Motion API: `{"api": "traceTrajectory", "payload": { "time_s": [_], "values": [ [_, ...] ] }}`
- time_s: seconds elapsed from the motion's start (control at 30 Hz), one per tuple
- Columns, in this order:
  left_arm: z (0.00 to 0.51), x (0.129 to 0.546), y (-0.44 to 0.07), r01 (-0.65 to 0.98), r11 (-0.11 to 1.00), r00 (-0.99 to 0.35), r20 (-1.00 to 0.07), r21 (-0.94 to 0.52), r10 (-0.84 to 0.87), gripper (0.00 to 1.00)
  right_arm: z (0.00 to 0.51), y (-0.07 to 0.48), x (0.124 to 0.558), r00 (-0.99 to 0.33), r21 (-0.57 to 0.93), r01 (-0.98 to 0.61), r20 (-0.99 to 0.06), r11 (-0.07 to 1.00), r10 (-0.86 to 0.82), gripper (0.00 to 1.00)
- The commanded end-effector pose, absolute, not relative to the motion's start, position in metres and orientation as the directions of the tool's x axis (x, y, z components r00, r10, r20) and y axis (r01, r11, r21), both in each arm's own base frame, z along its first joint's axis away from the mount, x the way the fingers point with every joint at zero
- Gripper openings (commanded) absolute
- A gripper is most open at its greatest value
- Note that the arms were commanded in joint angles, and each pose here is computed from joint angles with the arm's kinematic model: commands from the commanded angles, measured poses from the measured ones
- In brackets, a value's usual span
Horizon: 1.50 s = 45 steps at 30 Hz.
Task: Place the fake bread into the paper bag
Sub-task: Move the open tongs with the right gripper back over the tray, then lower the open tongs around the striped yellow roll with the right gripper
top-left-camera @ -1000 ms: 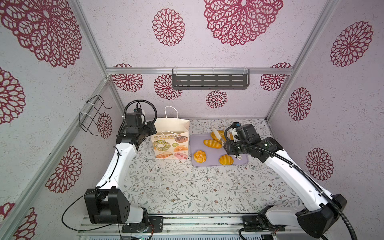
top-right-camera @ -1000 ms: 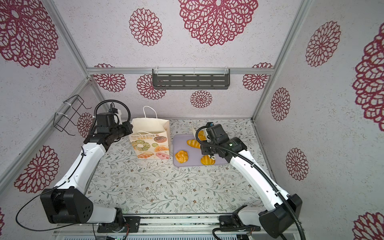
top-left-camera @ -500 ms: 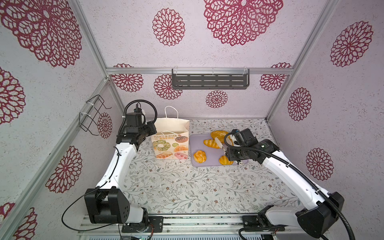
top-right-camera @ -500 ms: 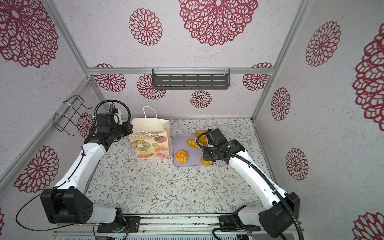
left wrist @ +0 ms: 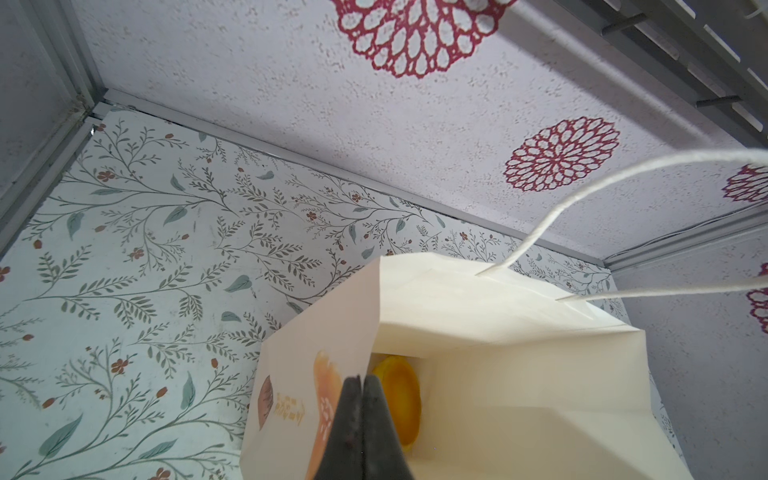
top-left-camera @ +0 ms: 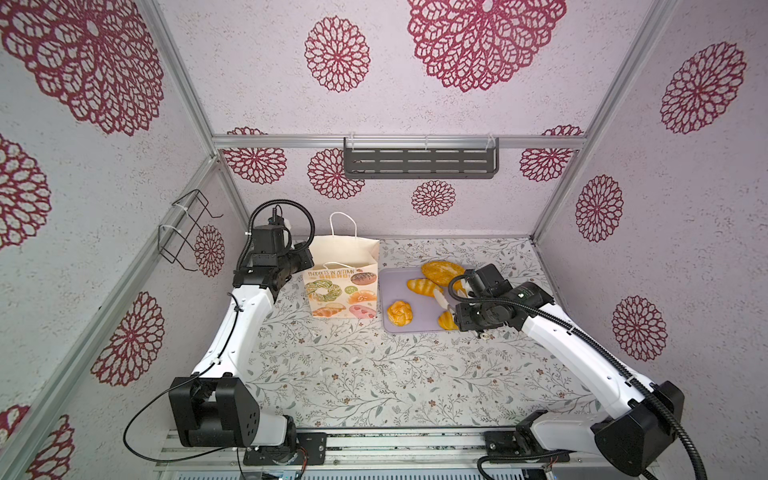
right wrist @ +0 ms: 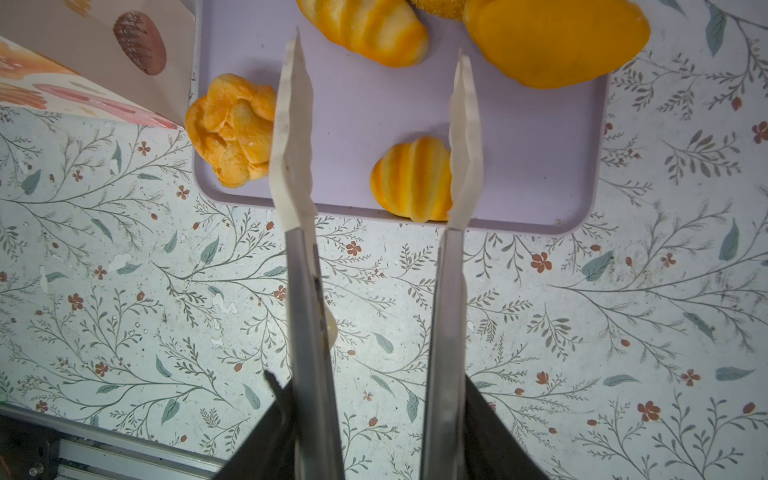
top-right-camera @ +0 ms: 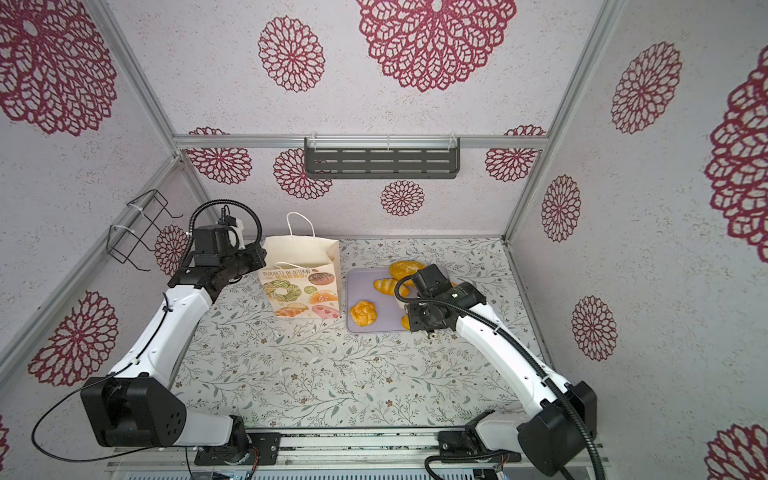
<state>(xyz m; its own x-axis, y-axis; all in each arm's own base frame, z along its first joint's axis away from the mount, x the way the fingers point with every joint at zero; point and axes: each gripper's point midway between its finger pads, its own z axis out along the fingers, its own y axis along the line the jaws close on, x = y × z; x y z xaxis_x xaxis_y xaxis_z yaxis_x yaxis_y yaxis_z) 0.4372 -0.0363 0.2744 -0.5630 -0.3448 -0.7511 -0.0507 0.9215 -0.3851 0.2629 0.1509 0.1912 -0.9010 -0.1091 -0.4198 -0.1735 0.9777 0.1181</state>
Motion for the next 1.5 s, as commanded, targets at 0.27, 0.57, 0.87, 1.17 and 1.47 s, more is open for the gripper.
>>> {"api": "traceTrajectory", "payload": {
  "time_s": [0.27,0.57,0.87,1.17,1.47],
  "values": [
    [0.282,0.435,-0.040,-0.030,0.925,-0.543,-0.771,-0.378,-0.332,0.00,0.192,0.140,0.256,-0.907,0.107,-0.132,-0.414,0.985,-0.076,0.57],
    [0.281,0.436,-0.040,-0.031,0.925,-0.545,-0.770,-0.378,-0.333,0.00,0.184,0.135,0.253,-0.916,0.080,-0.127,-0.391,0.989,-0.087,0.59],
    [0.281,0.436,-0.041,-0.028,0.925,-0.547,-0.769,-0.380,-0.332,0.00,0.175,0.131,0.251,-0.927,0.059,-0.126,-0.362,0.990,-0.097,0.60],
    [0.281,0.436,-0.042,-0.026,0.925,-0.545,-0.770,-0.379,-0.331,0.00,0.161,0.126,0.249,-0.938,0.035,-0.124,-0.331,0.992,-0.106,0.61],
    [0.281,0.436,-0.042,-0.027,0.925,-0.547,-0.769,-0.378,-0.330,0.00,0.150,0.125,0.249,-0.944,0.034,-0.127,-0.311,0.991,-0.110,0.62]
  ]
}}
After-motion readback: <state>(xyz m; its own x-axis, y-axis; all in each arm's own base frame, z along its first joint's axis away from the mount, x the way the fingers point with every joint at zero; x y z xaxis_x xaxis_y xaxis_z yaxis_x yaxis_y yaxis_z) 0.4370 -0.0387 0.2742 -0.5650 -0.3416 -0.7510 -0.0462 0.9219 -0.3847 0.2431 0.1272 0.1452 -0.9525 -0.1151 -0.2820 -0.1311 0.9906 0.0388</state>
